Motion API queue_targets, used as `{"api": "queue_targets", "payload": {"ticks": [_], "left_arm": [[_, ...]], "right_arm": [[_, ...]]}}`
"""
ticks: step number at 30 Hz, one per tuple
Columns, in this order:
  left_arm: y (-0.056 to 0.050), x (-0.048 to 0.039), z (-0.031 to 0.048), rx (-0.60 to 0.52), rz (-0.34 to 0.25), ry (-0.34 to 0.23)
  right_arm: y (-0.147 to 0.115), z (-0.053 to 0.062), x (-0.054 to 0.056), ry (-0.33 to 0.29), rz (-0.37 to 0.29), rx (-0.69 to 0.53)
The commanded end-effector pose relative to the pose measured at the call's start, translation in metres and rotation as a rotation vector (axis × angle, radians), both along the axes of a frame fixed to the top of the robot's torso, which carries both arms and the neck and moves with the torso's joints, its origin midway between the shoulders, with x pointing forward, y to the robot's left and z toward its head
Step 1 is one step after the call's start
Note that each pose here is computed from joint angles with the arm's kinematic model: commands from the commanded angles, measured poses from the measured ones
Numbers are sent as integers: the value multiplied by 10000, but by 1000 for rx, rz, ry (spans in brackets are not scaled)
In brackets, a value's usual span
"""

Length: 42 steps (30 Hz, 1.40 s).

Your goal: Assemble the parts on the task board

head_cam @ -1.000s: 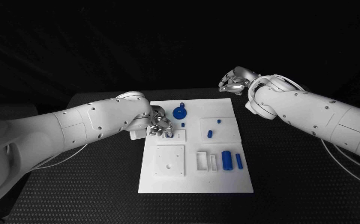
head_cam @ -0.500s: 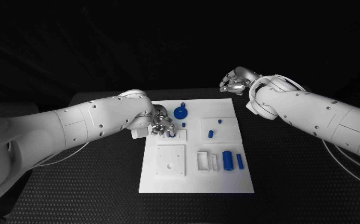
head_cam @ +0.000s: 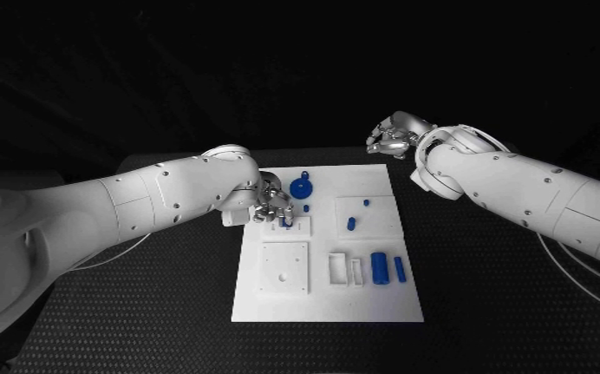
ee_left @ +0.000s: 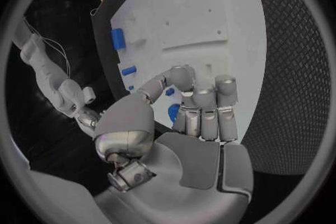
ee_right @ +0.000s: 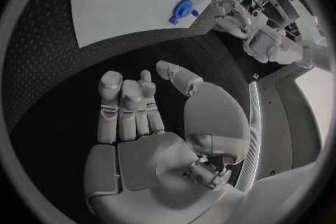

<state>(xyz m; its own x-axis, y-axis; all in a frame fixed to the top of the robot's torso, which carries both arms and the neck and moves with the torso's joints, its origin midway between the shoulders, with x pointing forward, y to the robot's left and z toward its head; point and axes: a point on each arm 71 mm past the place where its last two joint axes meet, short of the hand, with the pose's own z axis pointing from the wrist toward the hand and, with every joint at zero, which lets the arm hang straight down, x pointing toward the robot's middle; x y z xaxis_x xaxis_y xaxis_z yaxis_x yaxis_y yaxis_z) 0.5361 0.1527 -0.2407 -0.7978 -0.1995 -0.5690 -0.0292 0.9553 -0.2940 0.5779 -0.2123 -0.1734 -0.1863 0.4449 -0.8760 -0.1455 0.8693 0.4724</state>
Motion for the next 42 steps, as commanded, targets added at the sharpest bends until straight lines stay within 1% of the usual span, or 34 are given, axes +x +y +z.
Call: {"api": "queue_targets", "payload": {"ticks": [1, 10, 13, 17, 28, 42], "left_arm": [[-18, -19, -11, 40, -47, 48], [-33, 3, 2, 57, -59, 54], [-46, 11, 5, 68, -62, 43], [-55, 34, 14, 78, -56, 10], [-82, 53, 18, 88, -61, -10], [-102, 77, 10, 94, -62, -7]], "right_arm": [[13, -4, -3, 4, 13, -3], [16, -5, -2, 5, 13, -3], [17, -5, -3, 5, 13, -3], [22, -4, -3, 4, 14, -3], [25, -4, -3, 4, 15, -3], [31, -4, -3, 4, 15, -2]]}}
